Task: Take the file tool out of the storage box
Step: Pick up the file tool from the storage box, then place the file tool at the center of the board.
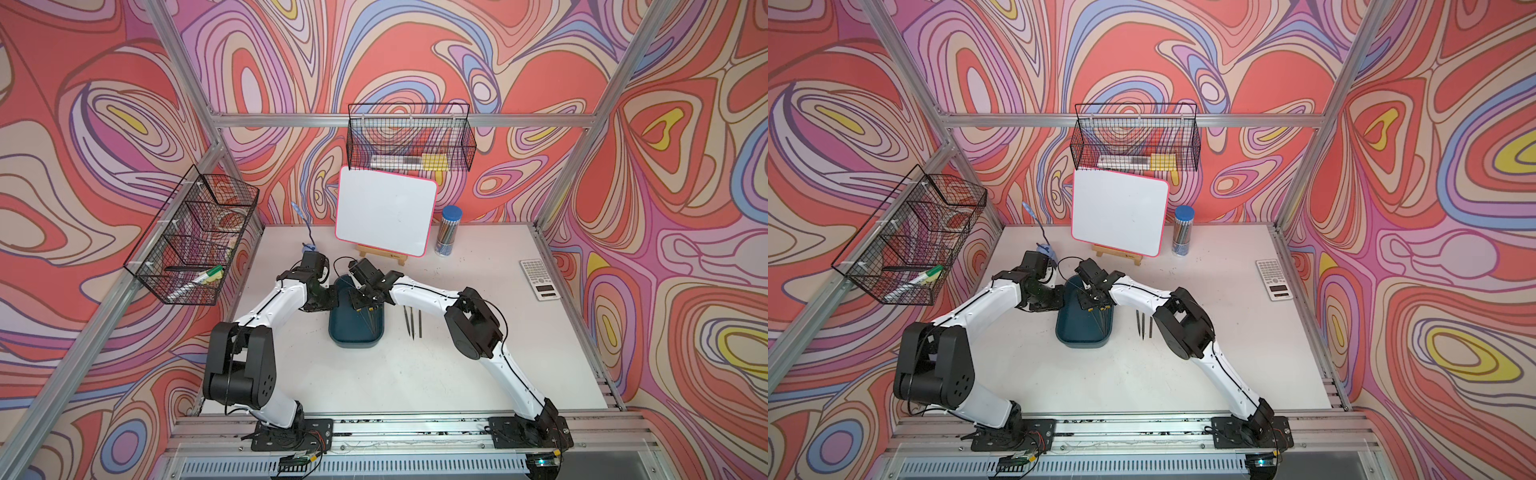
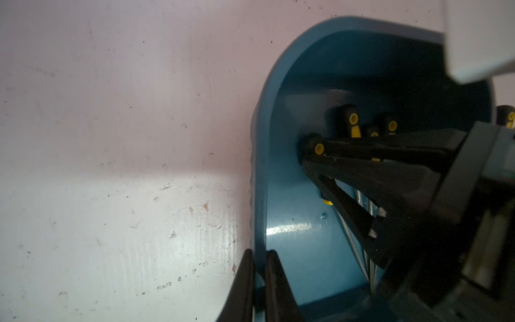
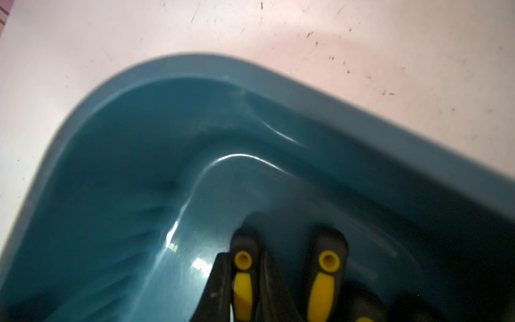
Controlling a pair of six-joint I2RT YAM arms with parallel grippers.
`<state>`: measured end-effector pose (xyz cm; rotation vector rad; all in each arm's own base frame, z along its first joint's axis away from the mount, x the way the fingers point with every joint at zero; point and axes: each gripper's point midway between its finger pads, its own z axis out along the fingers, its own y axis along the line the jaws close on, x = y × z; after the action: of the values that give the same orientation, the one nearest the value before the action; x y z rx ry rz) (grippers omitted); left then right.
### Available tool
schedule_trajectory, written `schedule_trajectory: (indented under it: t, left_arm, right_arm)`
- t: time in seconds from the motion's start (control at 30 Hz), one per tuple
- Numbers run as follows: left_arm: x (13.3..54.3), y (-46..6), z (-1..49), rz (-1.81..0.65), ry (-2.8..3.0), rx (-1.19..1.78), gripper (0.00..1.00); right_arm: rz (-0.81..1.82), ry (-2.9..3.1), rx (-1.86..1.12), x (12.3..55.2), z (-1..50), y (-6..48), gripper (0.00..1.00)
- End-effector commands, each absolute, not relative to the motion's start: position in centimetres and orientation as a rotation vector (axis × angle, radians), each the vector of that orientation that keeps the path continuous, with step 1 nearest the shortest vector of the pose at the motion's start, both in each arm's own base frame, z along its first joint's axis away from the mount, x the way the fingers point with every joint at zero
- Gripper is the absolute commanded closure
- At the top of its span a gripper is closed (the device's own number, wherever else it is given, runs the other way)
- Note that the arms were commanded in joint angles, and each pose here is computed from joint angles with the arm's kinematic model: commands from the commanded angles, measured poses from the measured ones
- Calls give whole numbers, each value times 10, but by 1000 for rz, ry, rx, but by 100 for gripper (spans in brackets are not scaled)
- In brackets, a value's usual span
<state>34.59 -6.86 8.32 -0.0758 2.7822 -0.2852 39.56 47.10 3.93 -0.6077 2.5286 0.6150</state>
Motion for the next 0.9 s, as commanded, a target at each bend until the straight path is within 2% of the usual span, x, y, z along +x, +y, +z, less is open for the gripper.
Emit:
schedule_trajectory:
  t: [0.0, 0.2, 0.33, 0.47, 0.7, 0.87]
  left_arm:
    - [348, -70, 87, -287, 2759, -46, 100]
    - [348, -68, 79, -266, 2781, -52, 100]
    - [350, -70, 72, -282, 2800, -53, 100]
    - [349, -70, 68, -283, 2811, -70, 100]
    - [349, -74, 67, -323, 2802, -94, 100]
    - [349, -73, 67, -313, 2804, -92, 100]
  right_arm:
    - [774, 2382, -534, 402, 98, 482, 95]
    - [968, 2177, -356, 421, 182, 457, 95]
    - [978, 2137, -225, 433, 205, 417, 94]
    - [810, 2208, -128, 440, 187, 364, 95]
    - [445, 2415, 78, 426, 118, 249, 95]
    - [308, 2470, 113, 414, 88, 209, 95]
